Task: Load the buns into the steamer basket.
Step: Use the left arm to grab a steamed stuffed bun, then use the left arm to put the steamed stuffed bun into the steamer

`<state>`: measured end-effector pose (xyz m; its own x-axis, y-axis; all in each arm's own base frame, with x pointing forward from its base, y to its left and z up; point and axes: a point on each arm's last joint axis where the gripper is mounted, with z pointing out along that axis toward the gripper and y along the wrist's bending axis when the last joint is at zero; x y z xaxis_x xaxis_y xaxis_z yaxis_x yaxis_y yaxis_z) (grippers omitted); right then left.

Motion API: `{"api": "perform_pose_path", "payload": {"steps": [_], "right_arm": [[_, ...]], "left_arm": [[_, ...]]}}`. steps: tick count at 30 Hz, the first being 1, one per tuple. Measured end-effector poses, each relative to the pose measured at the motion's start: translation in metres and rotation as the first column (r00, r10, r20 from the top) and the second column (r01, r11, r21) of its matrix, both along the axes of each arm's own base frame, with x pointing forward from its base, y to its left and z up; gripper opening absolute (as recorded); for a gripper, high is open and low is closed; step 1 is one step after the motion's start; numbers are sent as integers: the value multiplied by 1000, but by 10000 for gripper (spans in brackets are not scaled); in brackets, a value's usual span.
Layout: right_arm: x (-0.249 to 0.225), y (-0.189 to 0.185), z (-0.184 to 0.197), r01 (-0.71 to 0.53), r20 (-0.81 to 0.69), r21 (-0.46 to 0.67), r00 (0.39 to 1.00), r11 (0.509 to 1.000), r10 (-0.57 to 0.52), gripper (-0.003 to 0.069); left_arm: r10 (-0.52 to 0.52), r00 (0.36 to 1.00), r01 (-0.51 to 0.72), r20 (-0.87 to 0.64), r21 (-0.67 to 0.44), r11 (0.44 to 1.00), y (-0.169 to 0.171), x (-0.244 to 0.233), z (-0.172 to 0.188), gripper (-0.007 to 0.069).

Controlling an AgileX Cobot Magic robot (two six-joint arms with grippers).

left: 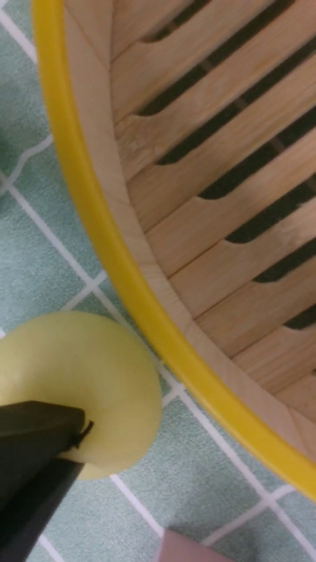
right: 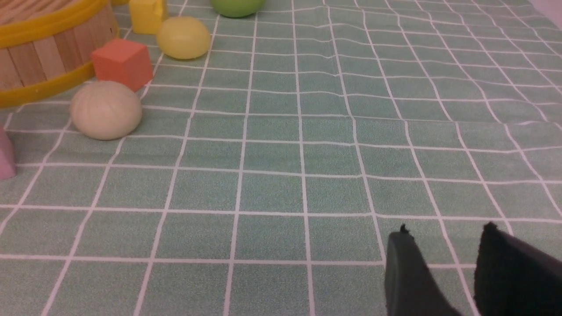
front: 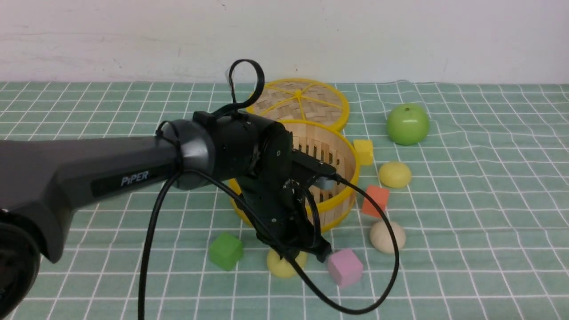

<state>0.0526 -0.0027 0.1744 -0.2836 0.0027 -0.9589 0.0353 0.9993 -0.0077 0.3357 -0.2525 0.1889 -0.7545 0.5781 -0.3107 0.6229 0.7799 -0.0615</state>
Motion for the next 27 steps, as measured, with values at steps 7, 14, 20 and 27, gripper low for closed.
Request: {"api": "perform_pose_path", "payload": {"steps": [7, 14, 20, 27], "right_arm": [[0, 0, 0, 0, 0, 0, 1000, 1000, 0, 240], [0, 0, 0, 0, 0, 0, 1000, 1000, 0, 240], [0, 0, 0, 0, 0, 0, 1000, 1000, 0, 240], [0, 0, 0, 0, 0, 0, 1000, 1000, 0, 240]], "left_arm": [[3, 999, -1, 33, -59, 998, 9, -16, 53, -13], [51, 964, -12, 260, -146, 989, 22, 0, 96, -13], [112, 950, -75, 291, -137, 988, 30, 46, 64, -2], [120, 965, -102, 231, -88, 991, 29, 69, 28, 167]]}}
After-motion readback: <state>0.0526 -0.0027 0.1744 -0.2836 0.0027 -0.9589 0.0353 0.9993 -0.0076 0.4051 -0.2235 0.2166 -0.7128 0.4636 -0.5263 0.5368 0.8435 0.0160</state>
